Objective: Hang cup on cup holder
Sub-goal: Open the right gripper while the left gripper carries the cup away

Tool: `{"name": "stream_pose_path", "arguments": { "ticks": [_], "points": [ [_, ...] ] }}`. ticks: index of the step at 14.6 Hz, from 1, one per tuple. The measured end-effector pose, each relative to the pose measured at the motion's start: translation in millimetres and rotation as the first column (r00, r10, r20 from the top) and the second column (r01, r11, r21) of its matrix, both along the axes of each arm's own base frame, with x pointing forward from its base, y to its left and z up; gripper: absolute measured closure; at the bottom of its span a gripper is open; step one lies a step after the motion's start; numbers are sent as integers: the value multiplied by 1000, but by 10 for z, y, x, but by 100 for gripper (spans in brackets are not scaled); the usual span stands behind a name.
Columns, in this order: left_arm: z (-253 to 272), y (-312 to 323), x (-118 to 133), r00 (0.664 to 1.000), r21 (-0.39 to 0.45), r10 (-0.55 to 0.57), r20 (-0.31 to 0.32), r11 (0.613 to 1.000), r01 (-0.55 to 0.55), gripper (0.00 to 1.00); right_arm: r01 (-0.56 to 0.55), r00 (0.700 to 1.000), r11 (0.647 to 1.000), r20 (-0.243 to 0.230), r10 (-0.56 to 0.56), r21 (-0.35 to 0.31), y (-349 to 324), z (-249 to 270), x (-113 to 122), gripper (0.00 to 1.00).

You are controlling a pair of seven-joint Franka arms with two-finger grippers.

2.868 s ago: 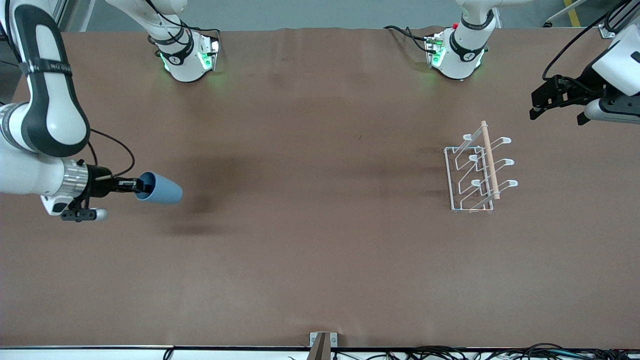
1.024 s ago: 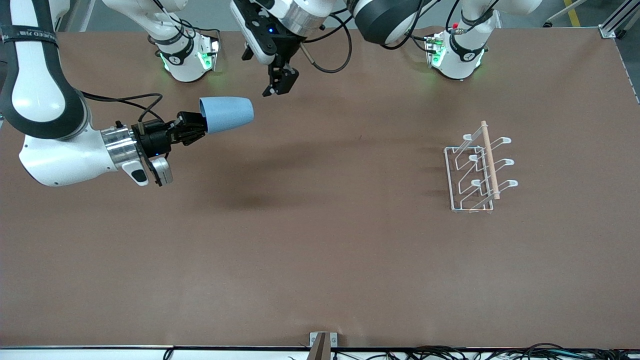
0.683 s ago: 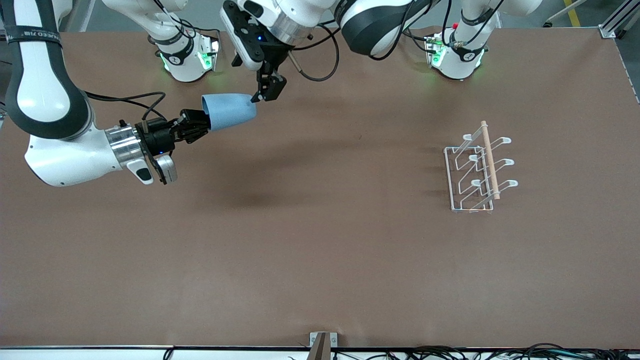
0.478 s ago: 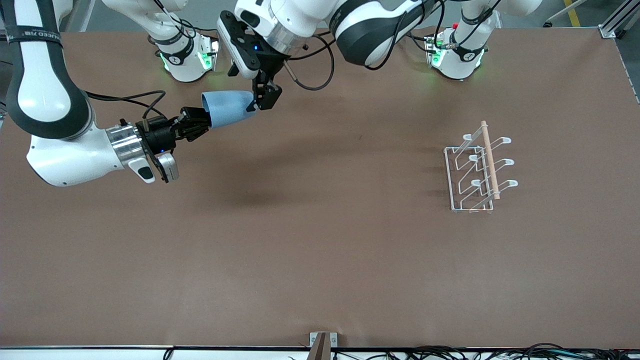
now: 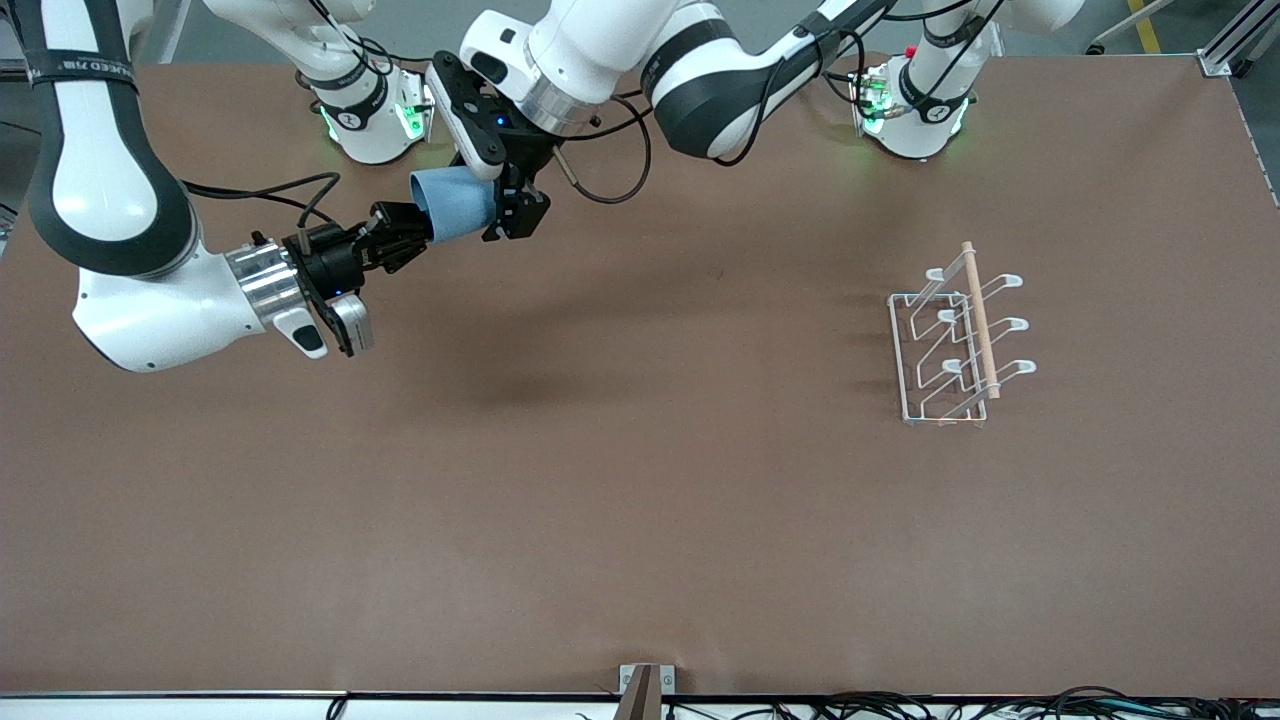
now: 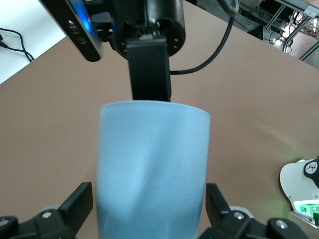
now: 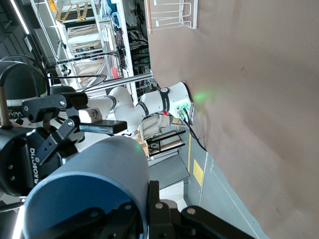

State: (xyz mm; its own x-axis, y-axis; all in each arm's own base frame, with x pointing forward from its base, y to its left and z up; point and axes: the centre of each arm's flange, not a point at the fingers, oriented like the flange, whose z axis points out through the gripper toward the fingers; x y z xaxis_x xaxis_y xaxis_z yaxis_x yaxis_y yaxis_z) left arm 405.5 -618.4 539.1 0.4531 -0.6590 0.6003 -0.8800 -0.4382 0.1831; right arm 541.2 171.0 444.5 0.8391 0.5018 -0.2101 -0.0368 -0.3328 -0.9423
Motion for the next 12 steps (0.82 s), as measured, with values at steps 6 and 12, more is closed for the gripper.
{"name": "stream_pose_path", "arguments": {
  "ticks": [6, 12],
  "points": [
    [-72, -52, -37, 999, 32, -22, 45, 999, 21, 25, 5, 1000, 1000, 5, -5, 0, -9, -9, 10, 95],
    [-88, 222, 85, 999, 232, -20, -32, 972, 27, 25, 6, 1000, 1000, 5, -6, 2, -8, 3, 14, 51]
  ]
}}
